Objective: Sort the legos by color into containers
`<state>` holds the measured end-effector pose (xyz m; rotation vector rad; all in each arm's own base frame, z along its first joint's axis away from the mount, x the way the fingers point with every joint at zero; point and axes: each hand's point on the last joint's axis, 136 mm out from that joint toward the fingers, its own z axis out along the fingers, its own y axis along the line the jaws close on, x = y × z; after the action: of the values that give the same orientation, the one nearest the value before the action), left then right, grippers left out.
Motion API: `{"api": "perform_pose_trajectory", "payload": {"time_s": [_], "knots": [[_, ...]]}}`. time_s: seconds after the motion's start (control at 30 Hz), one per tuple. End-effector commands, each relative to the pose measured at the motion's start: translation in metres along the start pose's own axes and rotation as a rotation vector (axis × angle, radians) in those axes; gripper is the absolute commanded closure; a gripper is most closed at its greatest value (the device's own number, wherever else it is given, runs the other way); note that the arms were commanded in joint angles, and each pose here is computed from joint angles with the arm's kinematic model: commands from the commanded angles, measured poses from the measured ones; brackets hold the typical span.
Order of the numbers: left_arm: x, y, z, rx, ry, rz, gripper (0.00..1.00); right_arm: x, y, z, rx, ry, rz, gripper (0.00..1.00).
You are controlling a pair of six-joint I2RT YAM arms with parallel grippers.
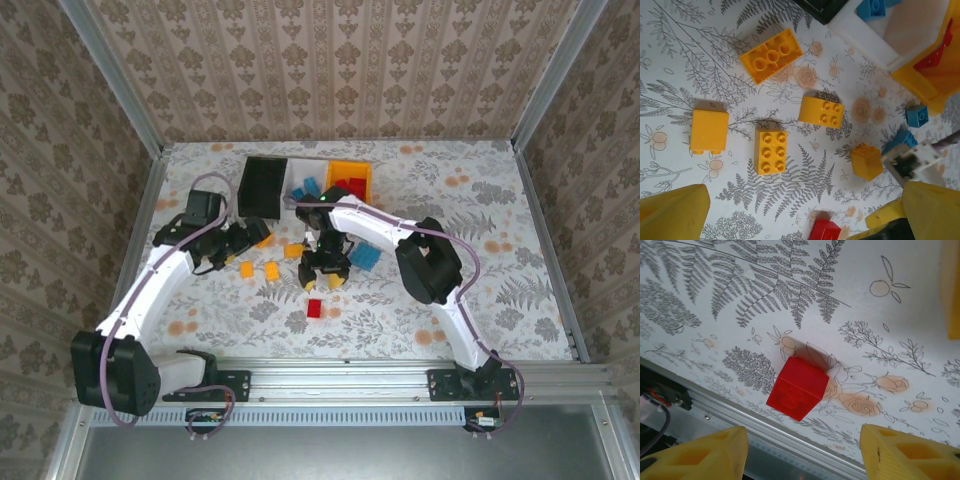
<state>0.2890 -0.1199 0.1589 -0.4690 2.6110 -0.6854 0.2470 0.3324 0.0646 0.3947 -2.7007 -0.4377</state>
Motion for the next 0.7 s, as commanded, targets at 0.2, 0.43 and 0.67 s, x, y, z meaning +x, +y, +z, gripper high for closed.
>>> {"api": "perform_pose_trajectory", "payload": {"time_s": [0.2, 0.43, 0.67], "knots": [[0.008, 0.01, -0.005, -0.001, -0.016, -0.054, 0.0, 0.01, -0.004, 0.018, 0.089, 0.086, -0.016, 0.34], [0.011, 0.011, -0.011, 0.0, -0.018, -0.046, 0.0, 0.008, -0.002, 0.027, 0.12, 0.098, -0.011, 0.29], [0.014, 0.012, -0.013, 0.007, -0.01, -0.035, 0.0, 0.002, -0.007, 0.038, 0.171, 0.103, 0.024, 0.29]]}}
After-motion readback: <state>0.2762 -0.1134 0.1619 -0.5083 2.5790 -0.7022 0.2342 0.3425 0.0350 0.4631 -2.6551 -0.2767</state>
